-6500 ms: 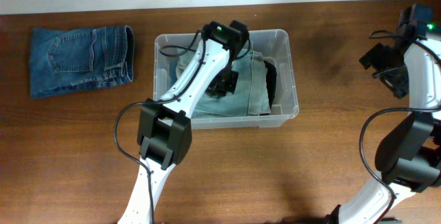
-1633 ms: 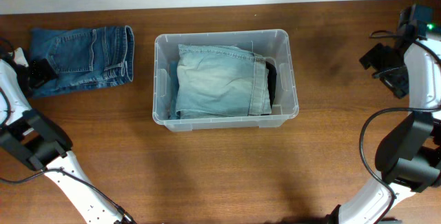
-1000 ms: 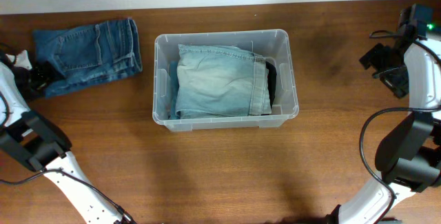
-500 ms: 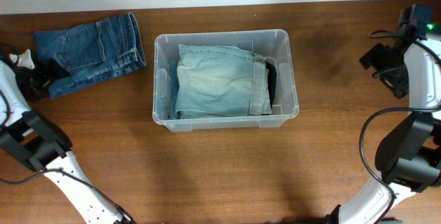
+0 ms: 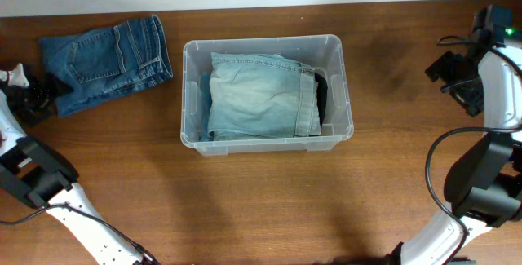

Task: Pack container
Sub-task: 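Grasp the folded dark-blue jeans' edge with left gripper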

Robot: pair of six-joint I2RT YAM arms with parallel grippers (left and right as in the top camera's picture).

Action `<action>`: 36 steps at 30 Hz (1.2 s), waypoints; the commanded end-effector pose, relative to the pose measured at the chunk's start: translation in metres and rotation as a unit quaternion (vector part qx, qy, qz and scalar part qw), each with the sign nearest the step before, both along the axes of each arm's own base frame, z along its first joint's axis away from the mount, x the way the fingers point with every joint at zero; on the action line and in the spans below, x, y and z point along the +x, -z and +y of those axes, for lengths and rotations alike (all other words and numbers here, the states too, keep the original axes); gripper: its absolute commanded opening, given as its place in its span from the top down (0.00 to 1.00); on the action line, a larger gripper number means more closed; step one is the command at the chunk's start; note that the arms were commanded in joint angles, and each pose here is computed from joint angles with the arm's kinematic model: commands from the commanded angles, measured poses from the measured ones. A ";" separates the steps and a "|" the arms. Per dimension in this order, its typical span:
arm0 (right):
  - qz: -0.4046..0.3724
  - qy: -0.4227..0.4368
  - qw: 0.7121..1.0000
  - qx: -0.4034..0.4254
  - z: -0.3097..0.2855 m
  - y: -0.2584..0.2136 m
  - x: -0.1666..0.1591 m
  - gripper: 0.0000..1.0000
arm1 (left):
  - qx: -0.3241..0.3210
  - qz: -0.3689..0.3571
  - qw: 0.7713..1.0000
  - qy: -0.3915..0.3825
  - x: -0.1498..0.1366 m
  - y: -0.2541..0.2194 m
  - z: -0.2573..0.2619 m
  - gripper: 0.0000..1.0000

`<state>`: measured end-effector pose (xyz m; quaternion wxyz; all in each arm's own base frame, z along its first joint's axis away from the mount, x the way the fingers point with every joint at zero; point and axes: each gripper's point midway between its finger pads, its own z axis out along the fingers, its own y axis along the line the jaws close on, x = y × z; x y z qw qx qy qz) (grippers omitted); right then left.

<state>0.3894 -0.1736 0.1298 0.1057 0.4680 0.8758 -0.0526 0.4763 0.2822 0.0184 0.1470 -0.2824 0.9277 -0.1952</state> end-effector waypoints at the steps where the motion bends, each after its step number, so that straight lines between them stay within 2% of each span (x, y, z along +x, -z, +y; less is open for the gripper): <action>1: 0.004 0.009 1.000 -0.004 -0.004 0.002 -0.002 0.02 | -0.056 0.041 0.998 0.009 -0.008 0.065 -0.023 0.05; 10: 0.004 0.009 1.000 -0.004 -0.004 0.002 -0.002 0.02 | -0.102 0.038 0.994 0.028 0.002 0.089 -0.054 0.05; 20: 0.004 0.009 1.000 -0.004 -0.004 0.002 -0.002 0.02 | -0.104 0.041 0.993 0.046 0.009 0.093 -0.072 0.07; 23: 0.004 0.009 1.000 -0.004 -0.004 0.002 -0.002 0.02 | -0.105 0.041 0.993 0.048 0.010 0.093 -0.074 0.23; 28: 0.004 0.009 1.000 -0.004 -0.004 0.002 -0.002 0.02 | -0.105 0.042 0.992 0.048 0.010 0.093 -0.074 0.36; 36: 0.004 0.009 1.000 -0.004 -0.004 0.002 -0.002 0.02 | -0.107 0.044 0.992 0.048 0.009 0.093 -0.075 0.84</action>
